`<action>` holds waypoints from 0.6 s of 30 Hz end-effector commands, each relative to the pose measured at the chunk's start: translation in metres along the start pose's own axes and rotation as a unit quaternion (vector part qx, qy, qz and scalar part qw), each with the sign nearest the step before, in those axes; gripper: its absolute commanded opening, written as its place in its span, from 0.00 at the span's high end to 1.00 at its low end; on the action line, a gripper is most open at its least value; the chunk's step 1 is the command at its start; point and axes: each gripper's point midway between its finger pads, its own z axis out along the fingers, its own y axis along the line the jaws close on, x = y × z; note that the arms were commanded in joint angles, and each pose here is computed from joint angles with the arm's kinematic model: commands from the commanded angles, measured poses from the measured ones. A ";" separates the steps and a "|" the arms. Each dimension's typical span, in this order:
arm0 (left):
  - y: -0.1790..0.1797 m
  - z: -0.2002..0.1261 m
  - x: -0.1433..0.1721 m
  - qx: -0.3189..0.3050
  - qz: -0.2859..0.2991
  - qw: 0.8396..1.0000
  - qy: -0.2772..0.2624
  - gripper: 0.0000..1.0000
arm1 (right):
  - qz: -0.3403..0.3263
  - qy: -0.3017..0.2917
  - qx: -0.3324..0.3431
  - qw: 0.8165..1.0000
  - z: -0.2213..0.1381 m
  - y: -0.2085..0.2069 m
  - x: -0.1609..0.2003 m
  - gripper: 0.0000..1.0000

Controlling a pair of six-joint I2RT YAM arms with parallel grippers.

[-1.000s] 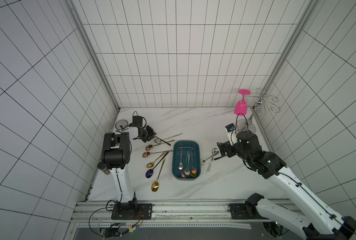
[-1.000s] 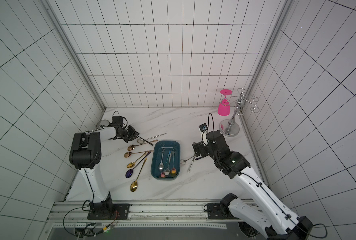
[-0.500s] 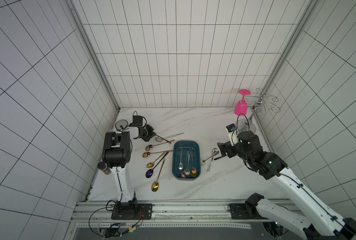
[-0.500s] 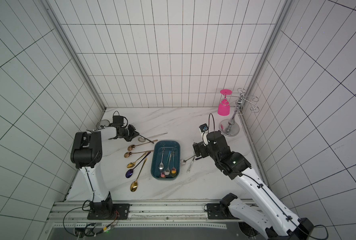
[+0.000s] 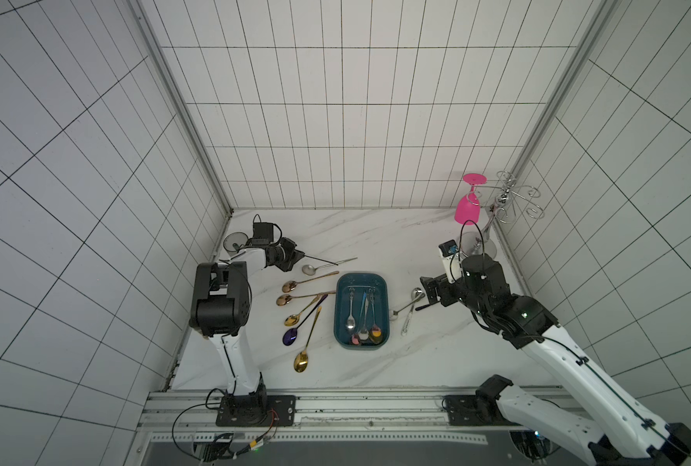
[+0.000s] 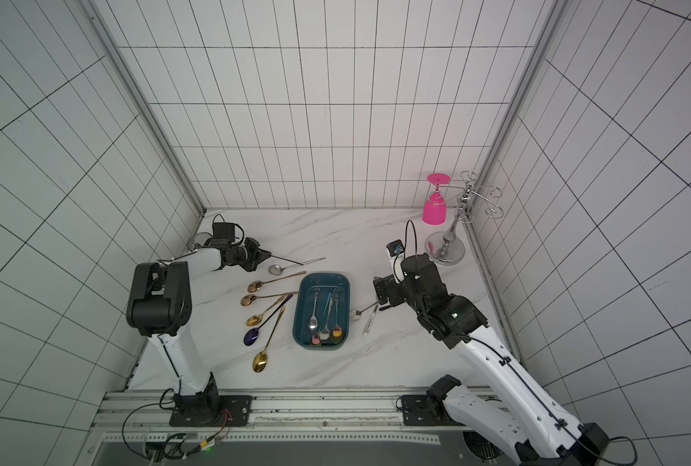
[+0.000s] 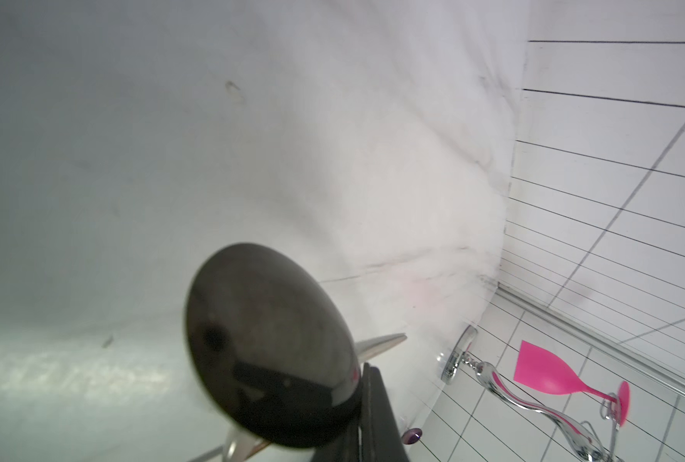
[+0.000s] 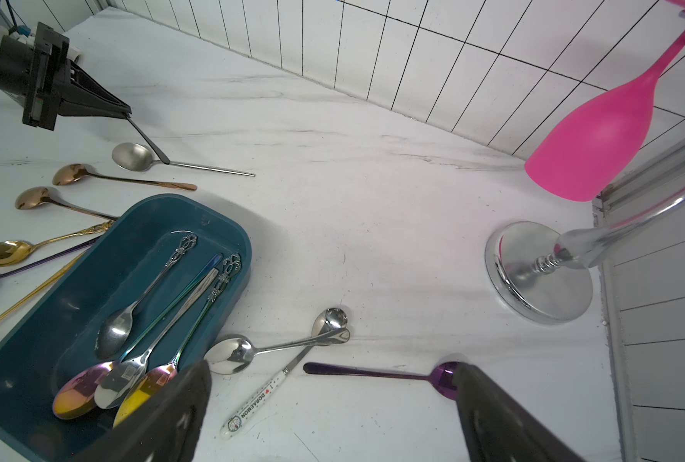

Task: Put the spoon into the storage box
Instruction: Pick up the spoon from the center of the board.

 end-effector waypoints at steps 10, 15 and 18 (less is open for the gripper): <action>-0.075 -0.066 0.026 0.164 -0.093 0.982 -0.003 1.00 | 0.202 -0.122 -0.149 0.960 0.014 0.045 -0.071 0.07; -0.073 -0.084 0.041 0.182 -0.182 0.966 -0.001 1.00 | 0.273 -0.213 -0.211 0.914 0.023 0.061 -0.107 0.11; -0.071 -0.089 0.054 0.175 -0.230 0.957 0.021 1.00 | 0.271 -0.257 -0.240 0.896 0.030 0.082 -0.123 0.14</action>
